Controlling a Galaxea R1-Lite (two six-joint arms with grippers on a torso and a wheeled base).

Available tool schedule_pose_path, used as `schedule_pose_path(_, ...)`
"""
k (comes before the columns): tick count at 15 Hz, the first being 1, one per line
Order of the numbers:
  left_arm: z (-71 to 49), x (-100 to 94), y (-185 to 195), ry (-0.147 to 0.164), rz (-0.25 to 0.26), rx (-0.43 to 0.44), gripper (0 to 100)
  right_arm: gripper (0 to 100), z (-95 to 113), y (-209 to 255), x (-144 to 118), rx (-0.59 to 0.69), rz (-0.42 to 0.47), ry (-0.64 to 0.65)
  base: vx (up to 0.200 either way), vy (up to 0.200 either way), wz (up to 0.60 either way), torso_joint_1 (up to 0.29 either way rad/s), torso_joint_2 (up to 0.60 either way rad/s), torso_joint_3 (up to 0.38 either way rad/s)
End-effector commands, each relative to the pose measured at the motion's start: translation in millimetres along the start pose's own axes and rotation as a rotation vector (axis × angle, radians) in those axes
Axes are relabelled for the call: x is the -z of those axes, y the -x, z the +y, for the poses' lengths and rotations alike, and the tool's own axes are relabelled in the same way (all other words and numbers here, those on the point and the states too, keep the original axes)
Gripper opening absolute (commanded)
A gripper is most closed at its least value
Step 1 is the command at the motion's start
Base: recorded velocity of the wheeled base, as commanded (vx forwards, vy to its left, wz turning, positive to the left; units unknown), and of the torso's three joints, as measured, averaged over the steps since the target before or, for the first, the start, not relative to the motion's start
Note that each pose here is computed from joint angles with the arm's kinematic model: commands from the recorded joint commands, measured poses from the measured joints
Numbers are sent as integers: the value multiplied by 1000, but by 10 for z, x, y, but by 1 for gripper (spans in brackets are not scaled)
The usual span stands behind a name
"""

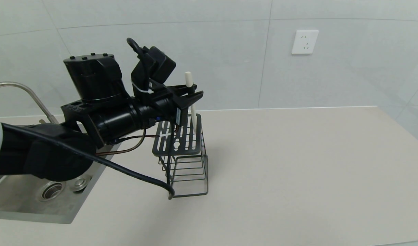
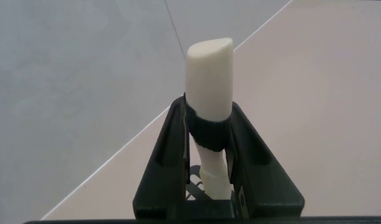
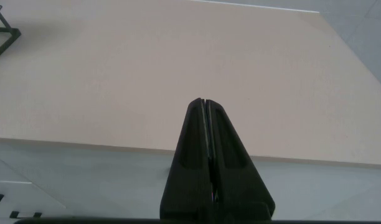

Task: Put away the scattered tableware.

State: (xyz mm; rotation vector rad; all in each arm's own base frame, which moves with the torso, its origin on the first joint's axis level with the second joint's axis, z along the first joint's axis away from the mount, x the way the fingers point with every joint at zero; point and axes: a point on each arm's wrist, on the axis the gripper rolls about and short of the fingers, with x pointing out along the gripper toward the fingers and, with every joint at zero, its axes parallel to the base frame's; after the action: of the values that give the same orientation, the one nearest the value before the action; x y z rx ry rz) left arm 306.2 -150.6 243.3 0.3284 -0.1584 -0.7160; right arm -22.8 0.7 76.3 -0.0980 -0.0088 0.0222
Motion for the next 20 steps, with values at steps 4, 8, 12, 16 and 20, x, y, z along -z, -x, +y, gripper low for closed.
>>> schedule_pose_path(4, -40, 106, -1, 12, 34, 12, 0, 0, 0, 0, 1, 0, 0, 0, 0, 0, 0, 0, 0, 0)
schedule_pose_path(8, -77, 204, 4, 37, 65, 22, 0, 0, 0, 0, 1, 0, 0, 0, 0, 0, 0, 0, 0, 0)
schedule_pose_path(12, -117, 297, 27, 59, 81, 26, 0, 0, 0, 0, -1, 0, -2, 0, 0, 0, 0, 0, 0, 0)
schedule_pose_path(16, -123, 335, 3, 62, 88, 28, 0, 0, 0, 0, -1, 0, -2, 0, 0, 0, 0, 0, 0, 0)
schedule_pose_path(20, -149, 402, 10, 95, 109, 34, 0, 0, 0, 0, -1, 0, -2, 0, 0, 0, 0, 0, 0, 0)
